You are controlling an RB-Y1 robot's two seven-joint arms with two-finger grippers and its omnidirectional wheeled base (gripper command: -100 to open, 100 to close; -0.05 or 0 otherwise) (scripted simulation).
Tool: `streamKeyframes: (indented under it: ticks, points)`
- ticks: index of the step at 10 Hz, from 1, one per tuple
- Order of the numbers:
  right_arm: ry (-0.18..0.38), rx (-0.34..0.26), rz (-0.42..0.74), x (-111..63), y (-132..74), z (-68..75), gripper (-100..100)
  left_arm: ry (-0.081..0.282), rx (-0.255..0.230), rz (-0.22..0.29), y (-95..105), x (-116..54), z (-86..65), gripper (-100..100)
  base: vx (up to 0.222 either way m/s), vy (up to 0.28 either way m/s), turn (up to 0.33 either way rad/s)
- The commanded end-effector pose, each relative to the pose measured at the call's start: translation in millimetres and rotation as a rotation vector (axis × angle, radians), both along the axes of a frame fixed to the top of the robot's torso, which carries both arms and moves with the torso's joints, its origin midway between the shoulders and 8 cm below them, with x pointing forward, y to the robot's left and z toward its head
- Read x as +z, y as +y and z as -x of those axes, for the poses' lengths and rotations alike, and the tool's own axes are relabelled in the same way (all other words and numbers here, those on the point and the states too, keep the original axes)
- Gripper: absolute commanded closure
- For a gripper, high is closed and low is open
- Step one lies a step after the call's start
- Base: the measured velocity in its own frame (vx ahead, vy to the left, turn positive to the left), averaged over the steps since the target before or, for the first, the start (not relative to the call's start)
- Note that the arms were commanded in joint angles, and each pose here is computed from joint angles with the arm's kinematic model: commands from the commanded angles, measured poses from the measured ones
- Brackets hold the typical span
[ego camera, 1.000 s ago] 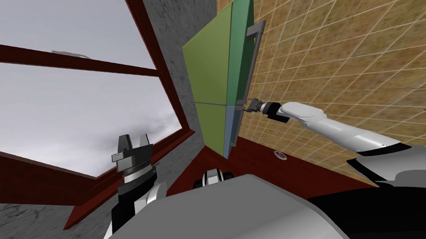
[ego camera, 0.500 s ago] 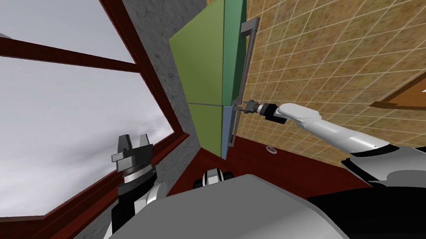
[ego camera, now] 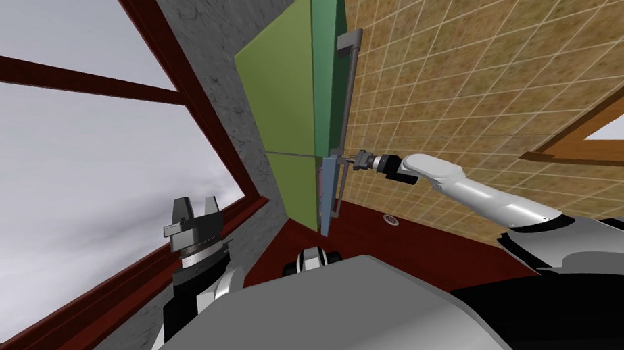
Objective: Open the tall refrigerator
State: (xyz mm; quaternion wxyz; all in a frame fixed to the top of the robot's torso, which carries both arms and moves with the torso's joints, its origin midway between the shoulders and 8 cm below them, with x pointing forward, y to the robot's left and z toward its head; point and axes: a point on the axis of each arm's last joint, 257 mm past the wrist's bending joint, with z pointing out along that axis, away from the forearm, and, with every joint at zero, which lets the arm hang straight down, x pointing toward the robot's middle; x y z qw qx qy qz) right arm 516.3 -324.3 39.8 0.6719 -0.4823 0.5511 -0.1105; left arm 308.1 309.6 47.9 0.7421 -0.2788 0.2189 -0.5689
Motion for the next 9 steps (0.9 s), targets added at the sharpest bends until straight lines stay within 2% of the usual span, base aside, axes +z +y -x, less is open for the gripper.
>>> streamKeyframes:
  ticks: [1, 2, 6, 7, 9]
  points:
    - [-0.027, 0.047, -0.007, 14.8, 20, 7.6, 100, 0.000, 0.000, 0.000, 0.0, 0.0, 0.0, 0, 0.034, -0.389, 0.058]
    - [-0.027, 0.047, -0.007, 14.8, 20, 7.6, 100, 0.000, 0.000, 0.000, 0.1, 0.0, 0.0, 0, -0.009, -0.335, 0.058]
    - [-0.040, 0.170, -0.011, 25.3, 67, 31.2, 100, 0.000, 0.000, 0.000, 0.1, 0.0, 0.0, 0, -0.007, -0.383, 0.085]
    - [-0.040, 0.170, -0.011, 25.3, 67, 31.2, 100, 0.000, 0.000, 0.000, 0.0, 0.0, 0.0, 0, -0.050, -0.277, 0.033]
    - [-0.047, 0.232, -0.012, 30.2, 90, 45.0, 100, 0.000, 0.000, 0.000, 0.0, 0.0, 0.0, 0, -0.030, -0.363, 0.089]
